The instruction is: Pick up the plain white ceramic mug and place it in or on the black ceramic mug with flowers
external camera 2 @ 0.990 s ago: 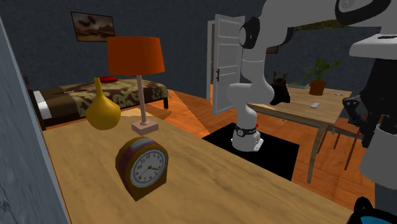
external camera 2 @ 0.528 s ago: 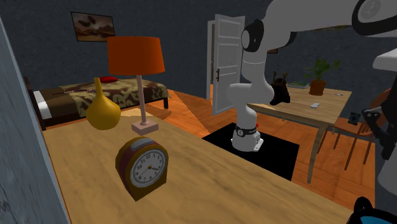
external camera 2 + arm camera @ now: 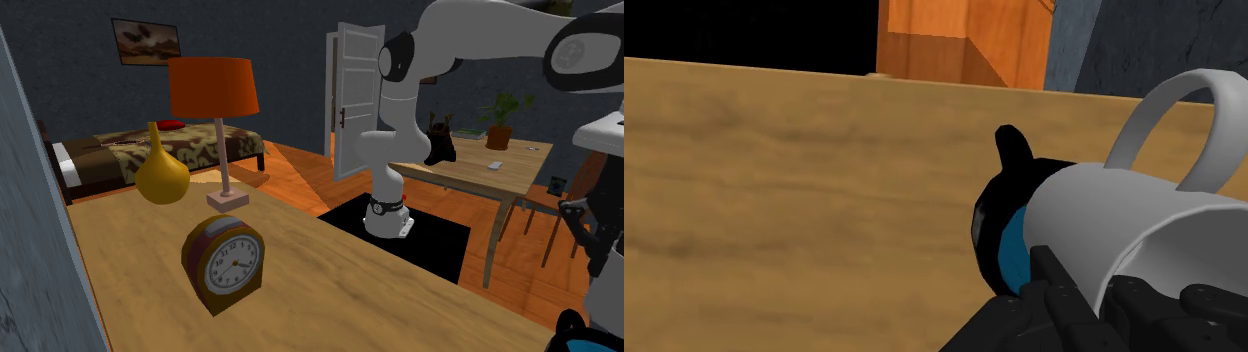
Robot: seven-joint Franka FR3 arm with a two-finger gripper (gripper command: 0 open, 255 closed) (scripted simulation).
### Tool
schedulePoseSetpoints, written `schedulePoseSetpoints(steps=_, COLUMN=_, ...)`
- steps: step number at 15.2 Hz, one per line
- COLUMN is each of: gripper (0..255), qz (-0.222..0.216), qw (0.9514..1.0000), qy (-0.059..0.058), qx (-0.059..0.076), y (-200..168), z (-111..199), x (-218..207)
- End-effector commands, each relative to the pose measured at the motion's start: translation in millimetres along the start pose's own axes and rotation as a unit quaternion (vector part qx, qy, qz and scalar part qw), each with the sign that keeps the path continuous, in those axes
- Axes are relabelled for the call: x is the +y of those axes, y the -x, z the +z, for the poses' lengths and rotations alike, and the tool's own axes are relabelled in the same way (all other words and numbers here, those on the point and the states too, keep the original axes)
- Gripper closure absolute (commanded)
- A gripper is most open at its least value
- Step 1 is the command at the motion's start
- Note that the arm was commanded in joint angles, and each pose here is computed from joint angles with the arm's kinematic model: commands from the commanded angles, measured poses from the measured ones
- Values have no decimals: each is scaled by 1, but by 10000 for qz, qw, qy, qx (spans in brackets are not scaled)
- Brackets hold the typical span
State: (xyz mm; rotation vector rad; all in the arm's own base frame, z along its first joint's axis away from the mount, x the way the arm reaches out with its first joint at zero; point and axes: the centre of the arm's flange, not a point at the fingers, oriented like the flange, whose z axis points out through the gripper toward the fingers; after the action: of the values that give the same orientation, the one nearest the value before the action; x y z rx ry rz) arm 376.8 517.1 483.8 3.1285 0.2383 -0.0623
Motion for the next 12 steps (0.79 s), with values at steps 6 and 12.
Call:
schedulePoseSetpoints(steps=6, gripper=255, qz=-1, qw=10000, qy=-2, qx=3, y=-1, z=32, x=0)
schedulePoseSetpoints(steps=12, gripper=255, qz=-1, qw=10000, qy=-2, qx=3, y=-1, z=32, x=0)
